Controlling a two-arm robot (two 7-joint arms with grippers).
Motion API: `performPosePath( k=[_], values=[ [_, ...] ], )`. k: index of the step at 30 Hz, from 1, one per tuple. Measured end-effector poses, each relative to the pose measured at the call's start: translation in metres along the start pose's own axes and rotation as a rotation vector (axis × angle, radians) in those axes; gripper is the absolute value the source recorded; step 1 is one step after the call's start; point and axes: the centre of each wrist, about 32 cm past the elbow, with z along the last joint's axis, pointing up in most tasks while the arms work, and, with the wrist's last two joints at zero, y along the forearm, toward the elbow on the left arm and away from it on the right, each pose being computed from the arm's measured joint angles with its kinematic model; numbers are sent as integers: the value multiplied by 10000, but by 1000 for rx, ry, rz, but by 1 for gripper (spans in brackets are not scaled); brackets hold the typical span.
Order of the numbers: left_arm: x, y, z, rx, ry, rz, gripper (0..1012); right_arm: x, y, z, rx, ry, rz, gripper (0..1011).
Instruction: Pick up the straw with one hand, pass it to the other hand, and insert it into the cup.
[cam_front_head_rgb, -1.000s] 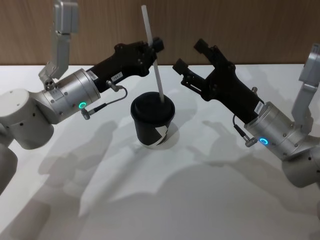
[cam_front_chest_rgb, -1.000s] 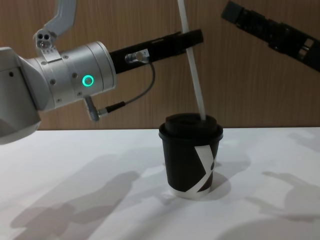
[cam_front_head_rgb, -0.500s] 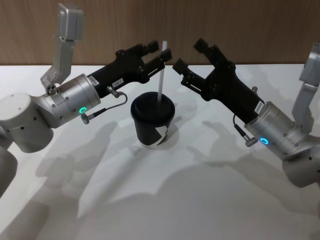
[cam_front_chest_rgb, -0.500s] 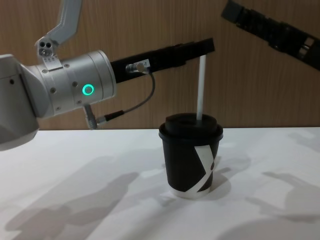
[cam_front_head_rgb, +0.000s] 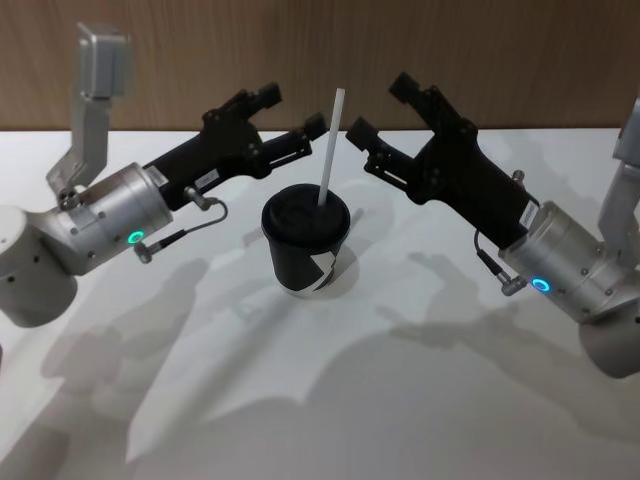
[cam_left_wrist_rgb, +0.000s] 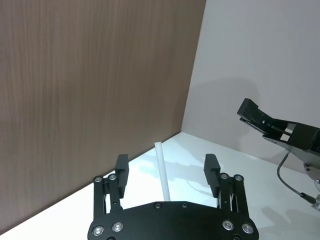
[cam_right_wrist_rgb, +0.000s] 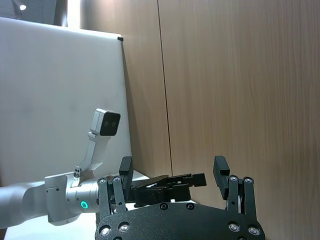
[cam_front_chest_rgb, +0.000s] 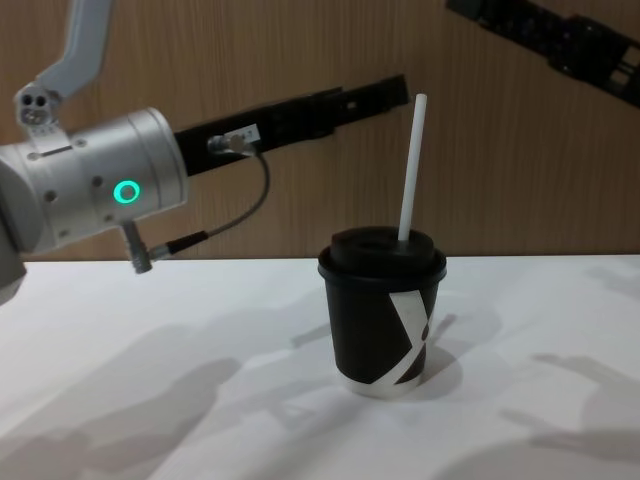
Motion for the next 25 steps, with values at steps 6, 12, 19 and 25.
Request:
performPosePath(
  k=[6,12,19,25],
  values=[
    [-43,143,1,-20,-6,7,1003,-88,-50,61,-13,11,3,1001],
    [-103,249,-8,-42,-17,17,1003,-192,-131,105,-28,37,6,1001],
    [-178,339,-32,-74,-30,27,1003,-300,-256,140,-52,72,12,1001],
    [-219,385,-43,-91,-37,34,1003,-362,-322,160,-64,92,18,1001]
  ],
)
